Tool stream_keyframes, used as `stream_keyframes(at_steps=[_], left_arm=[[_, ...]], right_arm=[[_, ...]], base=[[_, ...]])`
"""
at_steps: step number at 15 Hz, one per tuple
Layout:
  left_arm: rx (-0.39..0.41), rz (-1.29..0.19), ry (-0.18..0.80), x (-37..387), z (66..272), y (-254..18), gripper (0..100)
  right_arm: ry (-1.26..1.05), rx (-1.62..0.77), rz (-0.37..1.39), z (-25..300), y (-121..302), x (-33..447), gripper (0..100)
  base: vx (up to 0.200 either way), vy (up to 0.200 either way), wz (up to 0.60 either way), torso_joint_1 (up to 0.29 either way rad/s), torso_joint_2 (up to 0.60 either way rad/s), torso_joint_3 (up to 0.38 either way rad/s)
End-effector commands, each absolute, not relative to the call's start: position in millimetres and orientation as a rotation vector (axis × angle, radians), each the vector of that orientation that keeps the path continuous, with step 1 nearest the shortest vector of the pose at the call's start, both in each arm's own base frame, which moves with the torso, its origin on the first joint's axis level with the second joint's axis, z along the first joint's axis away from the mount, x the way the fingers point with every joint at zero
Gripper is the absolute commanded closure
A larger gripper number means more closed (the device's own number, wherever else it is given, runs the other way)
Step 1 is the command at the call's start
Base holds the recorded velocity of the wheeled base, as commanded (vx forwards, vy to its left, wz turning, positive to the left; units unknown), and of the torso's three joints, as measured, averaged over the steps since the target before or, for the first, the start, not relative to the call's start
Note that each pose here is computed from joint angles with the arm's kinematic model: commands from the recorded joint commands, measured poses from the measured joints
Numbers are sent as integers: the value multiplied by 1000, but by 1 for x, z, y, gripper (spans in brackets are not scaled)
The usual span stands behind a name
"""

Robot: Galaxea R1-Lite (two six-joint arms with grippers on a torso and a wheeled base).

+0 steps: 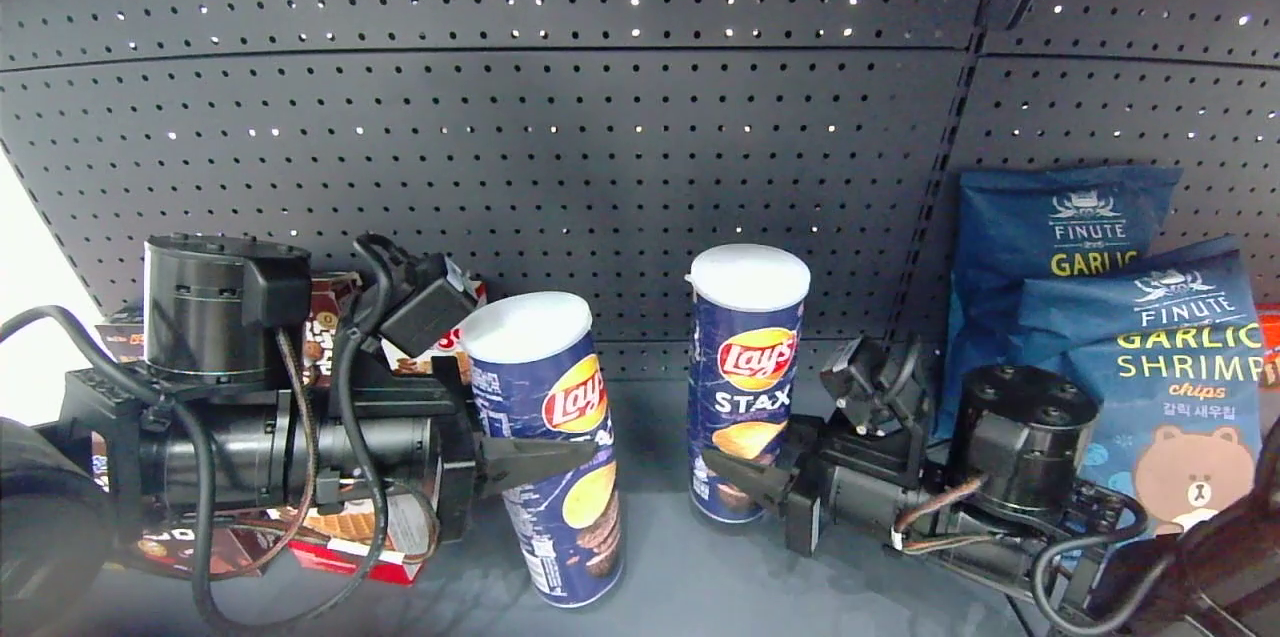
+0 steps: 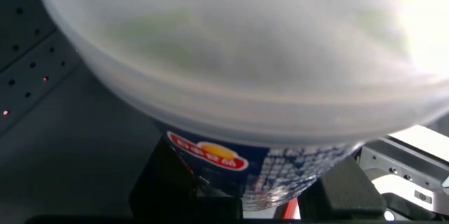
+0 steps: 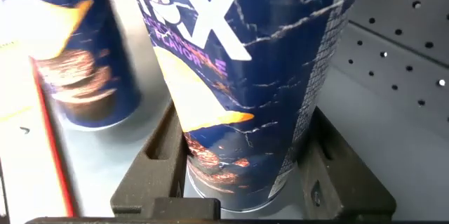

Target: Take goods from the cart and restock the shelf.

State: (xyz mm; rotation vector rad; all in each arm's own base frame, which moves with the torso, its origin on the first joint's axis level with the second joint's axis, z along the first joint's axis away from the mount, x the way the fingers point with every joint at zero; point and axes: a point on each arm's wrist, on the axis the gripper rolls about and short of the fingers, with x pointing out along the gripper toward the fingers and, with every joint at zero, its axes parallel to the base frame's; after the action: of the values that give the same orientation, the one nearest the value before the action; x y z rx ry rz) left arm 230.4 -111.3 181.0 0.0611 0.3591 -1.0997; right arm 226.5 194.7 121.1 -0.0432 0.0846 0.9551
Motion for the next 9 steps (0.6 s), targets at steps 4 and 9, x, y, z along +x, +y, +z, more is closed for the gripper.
stream_keyframes(at_steps=[4, 9], left_arm=[[59, -1088, 368, 231, 179, -111, 100], [58, -1088, 378, 233, 177, -112, 100]], right_arm=[[115, -47, 974, 109, 185, 200, 100], [145, -32, 967, 104, 197, 186, 100]], base=[[0, 0, 0, 0, 0, 0], [0, 0, 0, 0, 0, 0]])
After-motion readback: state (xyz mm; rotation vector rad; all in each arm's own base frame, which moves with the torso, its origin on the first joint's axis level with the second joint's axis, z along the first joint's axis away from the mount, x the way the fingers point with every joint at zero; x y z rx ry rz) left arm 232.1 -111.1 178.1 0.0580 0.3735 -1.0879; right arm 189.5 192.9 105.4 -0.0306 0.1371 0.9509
